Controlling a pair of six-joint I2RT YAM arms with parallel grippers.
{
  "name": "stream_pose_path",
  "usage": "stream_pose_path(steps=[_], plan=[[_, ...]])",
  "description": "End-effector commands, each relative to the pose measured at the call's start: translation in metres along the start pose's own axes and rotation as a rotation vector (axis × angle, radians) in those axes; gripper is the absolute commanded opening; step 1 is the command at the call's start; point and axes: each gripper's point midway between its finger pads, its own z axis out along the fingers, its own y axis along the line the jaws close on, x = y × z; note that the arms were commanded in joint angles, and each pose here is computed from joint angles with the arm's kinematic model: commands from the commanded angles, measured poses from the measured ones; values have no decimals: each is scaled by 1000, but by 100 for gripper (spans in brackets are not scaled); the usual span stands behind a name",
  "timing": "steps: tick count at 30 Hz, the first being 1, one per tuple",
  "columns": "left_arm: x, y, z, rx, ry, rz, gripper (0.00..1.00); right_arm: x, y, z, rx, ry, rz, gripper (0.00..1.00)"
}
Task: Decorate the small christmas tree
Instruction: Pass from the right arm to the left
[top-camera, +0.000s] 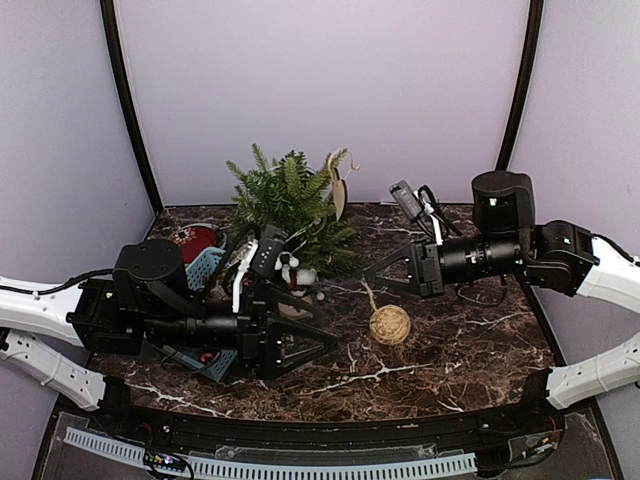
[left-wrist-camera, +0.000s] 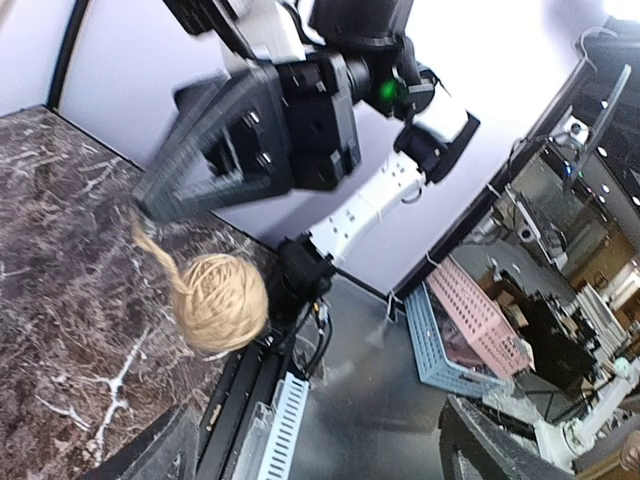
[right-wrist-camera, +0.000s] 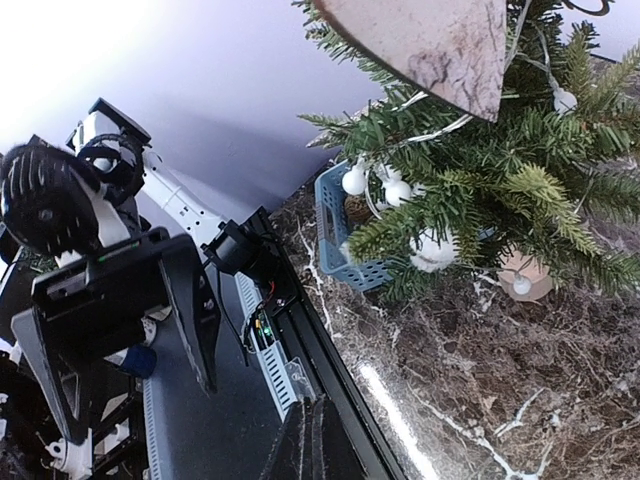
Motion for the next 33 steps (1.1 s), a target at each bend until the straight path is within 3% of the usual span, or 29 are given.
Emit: stream_pose_path(steps=[1, 7, 16, 26, 33], plan=[[-20, 6, -14, -75, -74, 30, 85, -10, 25, -8, -110, -8, -63, 0], [-36, -15, -8, -9, -77, 93, 68, -5, 52, -18, -241, 26, -101, 0], [-49, -14, -8, -49, -94, 165, 54, -9, 73, -20, -359, 35, -134, 0], [-45, -29, 12, 21, -23, 202, 46, -1, 87, -22, -461, 82, -156, 0], [-48, -21, 8, -22, -46, 202, 48, -2, 94, -24, -502, 86, -177, 0]])
